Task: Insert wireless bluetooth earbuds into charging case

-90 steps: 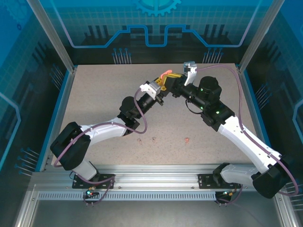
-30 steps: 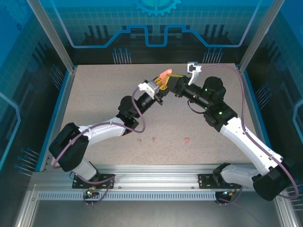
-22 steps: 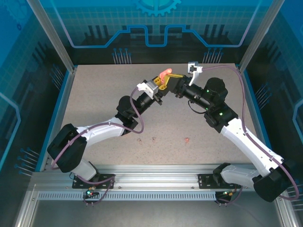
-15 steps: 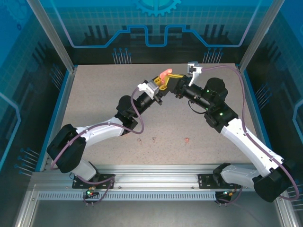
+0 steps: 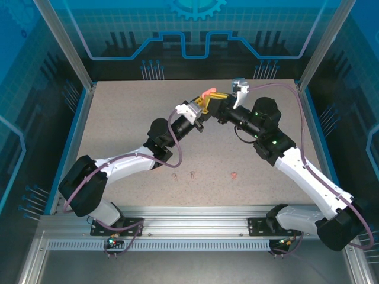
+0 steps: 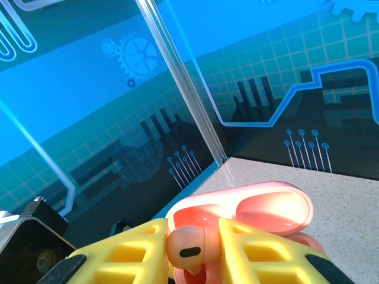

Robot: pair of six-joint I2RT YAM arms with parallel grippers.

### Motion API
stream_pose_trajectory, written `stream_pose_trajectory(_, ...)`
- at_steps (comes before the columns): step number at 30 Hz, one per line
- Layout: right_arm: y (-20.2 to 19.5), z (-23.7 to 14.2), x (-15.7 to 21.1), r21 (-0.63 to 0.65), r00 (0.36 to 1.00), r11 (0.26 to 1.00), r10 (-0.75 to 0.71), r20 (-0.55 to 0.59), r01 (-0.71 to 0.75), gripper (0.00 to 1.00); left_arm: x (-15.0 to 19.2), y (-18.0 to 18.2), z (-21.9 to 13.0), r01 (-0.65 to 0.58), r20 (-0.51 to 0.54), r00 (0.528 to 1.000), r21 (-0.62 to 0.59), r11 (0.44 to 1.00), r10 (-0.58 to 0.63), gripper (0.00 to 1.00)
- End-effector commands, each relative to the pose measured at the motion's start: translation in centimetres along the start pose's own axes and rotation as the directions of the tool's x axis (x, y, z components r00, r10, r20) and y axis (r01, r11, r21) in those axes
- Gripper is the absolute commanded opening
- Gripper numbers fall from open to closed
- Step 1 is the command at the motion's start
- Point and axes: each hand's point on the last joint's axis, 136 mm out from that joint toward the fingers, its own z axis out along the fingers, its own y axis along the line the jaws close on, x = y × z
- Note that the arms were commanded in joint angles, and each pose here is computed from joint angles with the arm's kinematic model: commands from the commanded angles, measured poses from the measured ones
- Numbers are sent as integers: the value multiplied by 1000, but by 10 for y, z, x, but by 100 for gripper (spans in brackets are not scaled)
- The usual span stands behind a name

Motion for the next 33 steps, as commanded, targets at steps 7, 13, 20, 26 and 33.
stream_pose_trajectory(7, -10, 3, 38, 51, 994, 998, -25, -109, 31, 25, -61, -40, 0, -10, 164, 986, 151, 988, -15, 0)
stream_pose_trajectory(13, -15, 2, 39, 74, 993, 997, -16, -114, 25, 26, -62, -39, 0, -7, 166, 986, 148, 989, -18, 0)
stream_pose_trajectory(20, -17, 3, 34, 98, 994, 995, 3, -106, 7, 41, -63, -40, 0, 1, 163, 986, 151, 989, -26, 0)
stream_pose_trajectory(26, -23, 4, 24, 135, 995, 990, 50, -89, -38, 49, -63, -40, -1, 13, 159, 987, 155, 988, -38, 0)
stream_pose_trajectory(33, -26, 5, 7, 155, 994, 984, 93, -60, -83, 56, -60, -41, -2, 26, 151, 987, 158, 987, -50, 0)
